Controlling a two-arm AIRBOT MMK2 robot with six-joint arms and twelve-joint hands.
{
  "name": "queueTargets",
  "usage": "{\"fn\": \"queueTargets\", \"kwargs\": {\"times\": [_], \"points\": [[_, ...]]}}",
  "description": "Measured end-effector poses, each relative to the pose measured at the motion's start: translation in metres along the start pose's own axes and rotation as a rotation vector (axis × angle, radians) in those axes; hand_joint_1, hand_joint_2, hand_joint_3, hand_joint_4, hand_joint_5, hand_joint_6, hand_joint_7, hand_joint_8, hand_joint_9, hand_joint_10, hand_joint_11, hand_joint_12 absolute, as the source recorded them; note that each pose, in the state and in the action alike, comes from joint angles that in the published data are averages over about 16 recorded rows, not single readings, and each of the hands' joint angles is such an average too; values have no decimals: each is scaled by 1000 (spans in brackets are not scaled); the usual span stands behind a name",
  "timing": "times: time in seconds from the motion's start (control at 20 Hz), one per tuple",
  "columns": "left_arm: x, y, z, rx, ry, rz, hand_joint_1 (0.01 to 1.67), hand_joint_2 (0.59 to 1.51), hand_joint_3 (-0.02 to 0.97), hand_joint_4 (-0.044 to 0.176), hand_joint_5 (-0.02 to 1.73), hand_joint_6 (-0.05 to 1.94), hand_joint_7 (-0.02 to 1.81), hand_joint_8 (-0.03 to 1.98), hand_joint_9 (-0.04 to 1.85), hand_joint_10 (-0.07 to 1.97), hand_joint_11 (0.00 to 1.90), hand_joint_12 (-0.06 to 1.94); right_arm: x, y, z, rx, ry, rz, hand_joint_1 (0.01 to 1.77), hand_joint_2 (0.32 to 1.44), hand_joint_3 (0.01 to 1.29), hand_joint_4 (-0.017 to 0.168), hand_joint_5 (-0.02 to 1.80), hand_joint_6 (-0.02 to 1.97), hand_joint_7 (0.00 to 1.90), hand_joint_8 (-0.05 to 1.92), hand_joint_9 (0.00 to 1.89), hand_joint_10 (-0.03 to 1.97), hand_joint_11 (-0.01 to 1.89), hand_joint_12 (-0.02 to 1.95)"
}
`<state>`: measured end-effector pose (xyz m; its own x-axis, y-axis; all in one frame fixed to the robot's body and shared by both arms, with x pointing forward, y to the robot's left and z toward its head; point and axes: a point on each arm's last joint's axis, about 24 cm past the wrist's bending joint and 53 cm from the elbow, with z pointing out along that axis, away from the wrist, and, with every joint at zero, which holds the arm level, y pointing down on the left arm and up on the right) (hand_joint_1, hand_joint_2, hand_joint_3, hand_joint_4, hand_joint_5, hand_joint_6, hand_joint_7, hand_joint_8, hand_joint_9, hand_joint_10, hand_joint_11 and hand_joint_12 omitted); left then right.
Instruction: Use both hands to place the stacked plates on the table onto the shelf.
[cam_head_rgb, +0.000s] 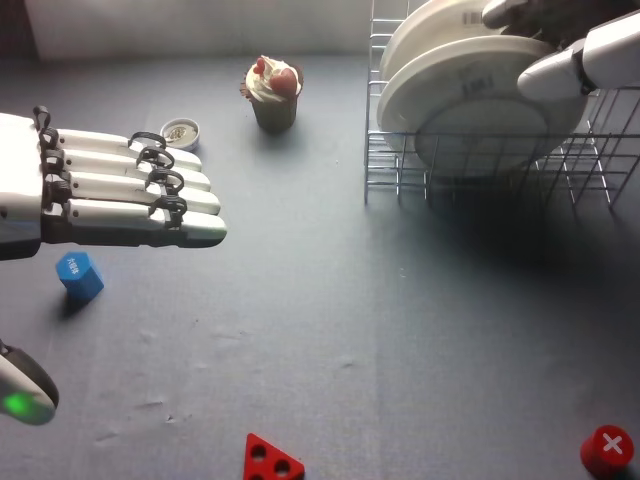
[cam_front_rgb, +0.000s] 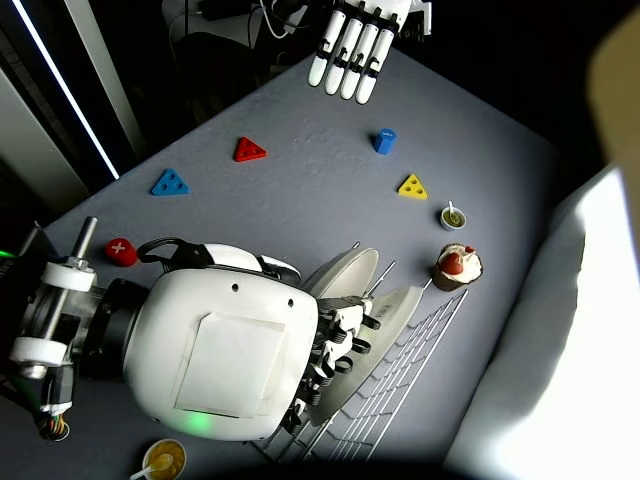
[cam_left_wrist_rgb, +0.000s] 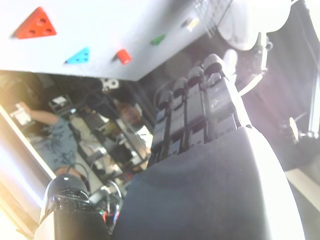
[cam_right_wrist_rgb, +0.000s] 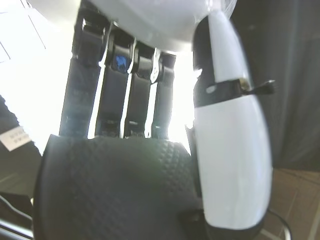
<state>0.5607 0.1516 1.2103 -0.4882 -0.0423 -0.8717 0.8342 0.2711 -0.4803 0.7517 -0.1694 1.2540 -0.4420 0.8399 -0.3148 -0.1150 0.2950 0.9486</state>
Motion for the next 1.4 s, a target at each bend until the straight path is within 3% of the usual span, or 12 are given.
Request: {"fn": "queueTargets", "kwargs": {"times": [0.15,0.4,0.65,0.8,1.0,1.25,1.4], "points": [[1,-1,1,3,1,-2,34,894,20,4,82,19,120,-3,105,9,117,2,-4,9,-2,-19,-8,8,1134,1004,12,-2,660,21,725,32,809,23,940,4],[2,-3,3,9,2,-5,34,891,20,3,82,19,116,-3,103,9,113,2,-9,27,-8,-55,-16,17,1053,977,13,5,565,11,624,24,676,24,788,-3],[3,-4,5,14,3,-8,34,890,20,3,81,18,108,-2,97,9,108,3,-15,49,-23,-115,-26,-91,925,965,12,11,426,10,489,17,510,23,610,-2],[3,-5,6,15,3,-8,34,891,20,3,80,18,104,-2,96,8,107,3,-13,58,-37,-162,-30,-244,825,954,12,10,342,10,414,14,424,22,510,-2],[3,-4,5,15,2,-8,34,893,20,3,76,18,96,-3,93,8,104,3,6,68,-61,-249,-14,-551,658,937,12,10,226,10,312,14,313,22,370,-2],[3,-4,5,13,2,-8,34,898,20,3,70,18,97,-2,95,8,106,2,53,72,-108,-412,39,-976,388,942,12,6,123,10,203,14,200,21,228,-2],[2,-4,4,12,1,-8,34,899,20,3,67,18,97,-2,96,8,107,2,83,67,-138,-505,78,-1166,253,947,12,5,111,10,178,14,170,21,194,-2]]}}
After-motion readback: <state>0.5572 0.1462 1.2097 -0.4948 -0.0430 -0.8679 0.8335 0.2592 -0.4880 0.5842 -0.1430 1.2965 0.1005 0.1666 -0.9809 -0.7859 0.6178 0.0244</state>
